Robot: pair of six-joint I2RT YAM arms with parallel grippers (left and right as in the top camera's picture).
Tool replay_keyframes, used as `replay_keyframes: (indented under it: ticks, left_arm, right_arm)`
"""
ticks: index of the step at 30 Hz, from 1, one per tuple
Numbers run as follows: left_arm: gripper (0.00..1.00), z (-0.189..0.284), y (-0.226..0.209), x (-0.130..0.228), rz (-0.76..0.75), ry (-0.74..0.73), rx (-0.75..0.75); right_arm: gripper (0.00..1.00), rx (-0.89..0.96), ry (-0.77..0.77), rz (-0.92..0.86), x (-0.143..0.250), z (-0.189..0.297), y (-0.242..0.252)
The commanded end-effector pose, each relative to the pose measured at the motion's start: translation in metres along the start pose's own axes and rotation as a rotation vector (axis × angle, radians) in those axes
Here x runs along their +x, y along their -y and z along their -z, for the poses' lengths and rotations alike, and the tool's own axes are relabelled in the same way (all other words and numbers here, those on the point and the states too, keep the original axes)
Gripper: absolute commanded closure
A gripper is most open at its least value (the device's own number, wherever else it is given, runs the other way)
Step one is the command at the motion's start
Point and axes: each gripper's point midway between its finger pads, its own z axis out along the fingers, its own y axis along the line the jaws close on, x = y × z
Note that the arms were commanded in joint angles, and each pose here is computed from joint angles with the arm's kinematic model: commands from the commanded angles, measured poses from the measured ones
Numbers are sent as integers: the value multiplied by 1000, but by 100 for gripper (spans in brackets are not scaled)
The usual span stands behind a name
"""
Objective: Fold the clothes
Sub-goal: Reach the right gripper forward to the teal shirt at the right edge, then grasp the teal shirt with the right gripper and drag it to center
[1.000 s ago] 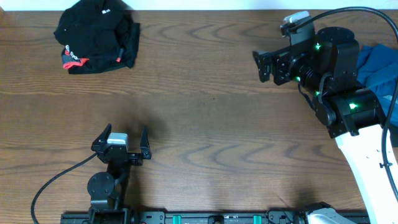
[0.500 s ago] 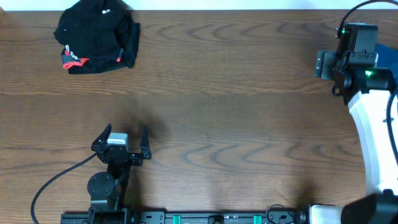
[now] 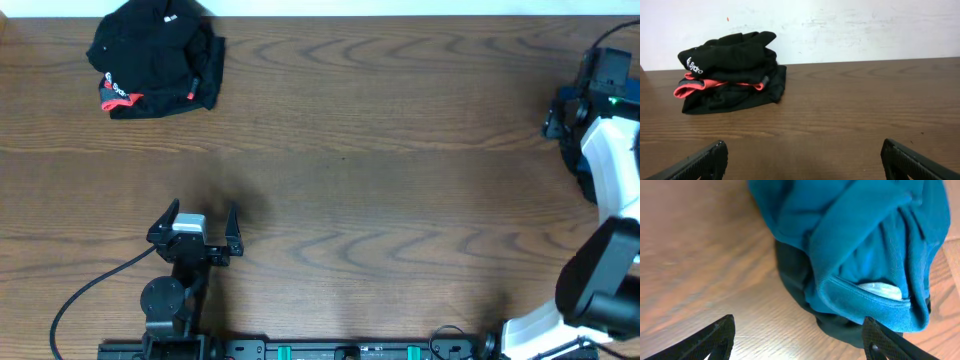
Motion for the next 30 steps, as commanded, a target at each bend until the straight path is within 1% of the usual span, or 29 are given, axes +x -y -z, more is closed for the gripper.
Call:
replay_keyframes:
  ticks: [1,4,7,9,18,21,23,24,27,28,30]
  left_arm:
    - [2,-1,1,16,-1,-49,6]
    - [2,-1,1,16,-1,-49,6]
    - [2,-1,1,16,-1,-49,6]
    - [2,-1,1,16,-1,-49,6]
    - [2,-1,1,16,-1,-49,6]
    - [2,-1,1,16,-1,-49,6]
    - [2,-1,1,16,-1,-49,6]
    - [2,-1,1,16,-1,-49,6]
    - [2,-1,1,16,-1,-49,6]
    - [2,-1,1,16,-1,-49,6]
    - [2,-1,1,16,-1,-49,6]
  right_arm:
    - [21,41,-11,-54,0,-10,22]
    - [22,54,-19,-84,1,-16,36]
    - [30,43,-16,-104,0,-21,44]
    - [33,7,-15,-89,0,-26,42]
    - [33,-28,-41,-76,5,-54,31]
    - [36,-40,-47,-74,6,-65,25]
    - [44,-54,-56,-72,8,-74,20]
    - [50,-56,-66,-69,11,-80,18]
    - [81,-59,-97,-66,20,-90,13]
    - [98,-57,-100,-76,21,-91,13]
    - [99,-56,-93,-93,18,-88,14]
